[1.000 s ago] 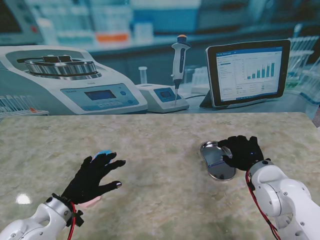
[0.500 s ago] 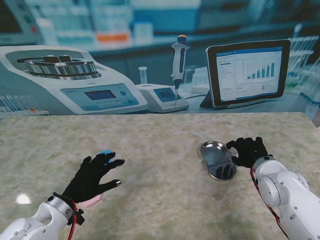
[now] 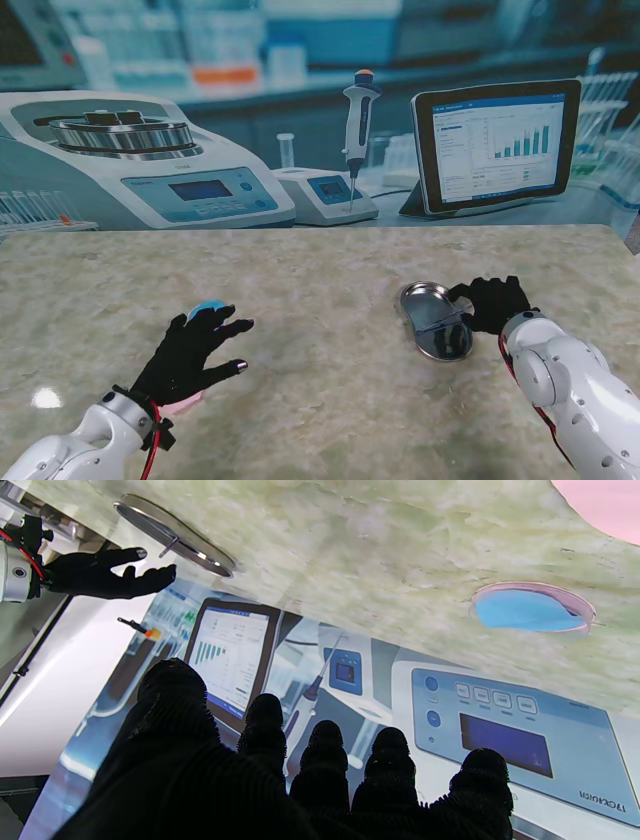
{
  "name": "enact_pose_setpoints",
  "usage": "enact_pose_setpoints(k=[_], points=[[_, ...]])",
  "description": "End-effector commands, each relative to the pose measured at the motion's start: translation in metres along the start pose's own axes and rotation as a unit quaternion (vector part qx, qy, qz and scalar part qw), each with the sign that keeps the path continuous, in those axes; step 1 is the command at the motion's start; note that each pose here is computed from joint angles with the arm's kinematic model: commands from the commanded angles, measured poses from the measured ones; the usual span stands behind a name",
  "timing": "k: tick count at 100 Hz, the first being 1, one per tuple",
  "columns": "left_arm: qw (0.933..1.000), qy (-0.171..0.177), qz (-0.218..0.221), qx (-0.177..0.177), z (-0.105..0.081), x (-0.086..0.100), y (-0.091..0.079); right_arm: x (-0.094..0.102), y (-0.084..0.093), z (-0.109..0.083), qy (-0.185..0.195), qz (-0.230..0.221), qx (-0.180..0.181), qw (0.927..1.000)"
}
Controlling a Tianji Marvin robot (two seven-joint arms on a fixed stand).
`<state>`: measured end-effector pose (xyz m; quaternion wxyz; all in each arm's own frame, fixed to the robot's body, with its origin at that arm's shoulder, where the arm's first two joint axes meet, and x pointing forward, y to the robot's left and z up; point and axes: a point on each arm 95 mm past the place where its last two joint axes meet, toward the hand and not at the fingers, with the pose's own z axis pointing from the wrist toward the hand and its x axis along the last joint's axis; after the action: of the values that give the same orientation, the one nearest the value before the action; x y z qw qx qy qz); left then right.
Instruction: Line a culture dish with filter paper and press it flat with a glass rod
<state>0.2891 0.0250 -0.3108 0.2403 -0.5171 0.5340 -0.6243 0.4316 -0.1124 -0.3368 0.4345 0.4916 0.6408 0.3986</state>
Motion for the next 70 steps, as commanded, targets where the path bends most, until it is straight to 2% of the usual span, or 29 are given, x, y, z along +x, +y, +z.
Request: enact_pose_setpoints(k=[1,70], points=[[1.0,-0.001,-0.001,0.0,-0.001,0.001,0.001,0.001,-0.003,0.002,0.0,-0.002,0.007,1.0],[1.0,-0.003,0.0,-0.002,-0.001,-0.001,0.0,0.004,-0.018,0.017,0.005,-0.012,0.039,0.9992]])
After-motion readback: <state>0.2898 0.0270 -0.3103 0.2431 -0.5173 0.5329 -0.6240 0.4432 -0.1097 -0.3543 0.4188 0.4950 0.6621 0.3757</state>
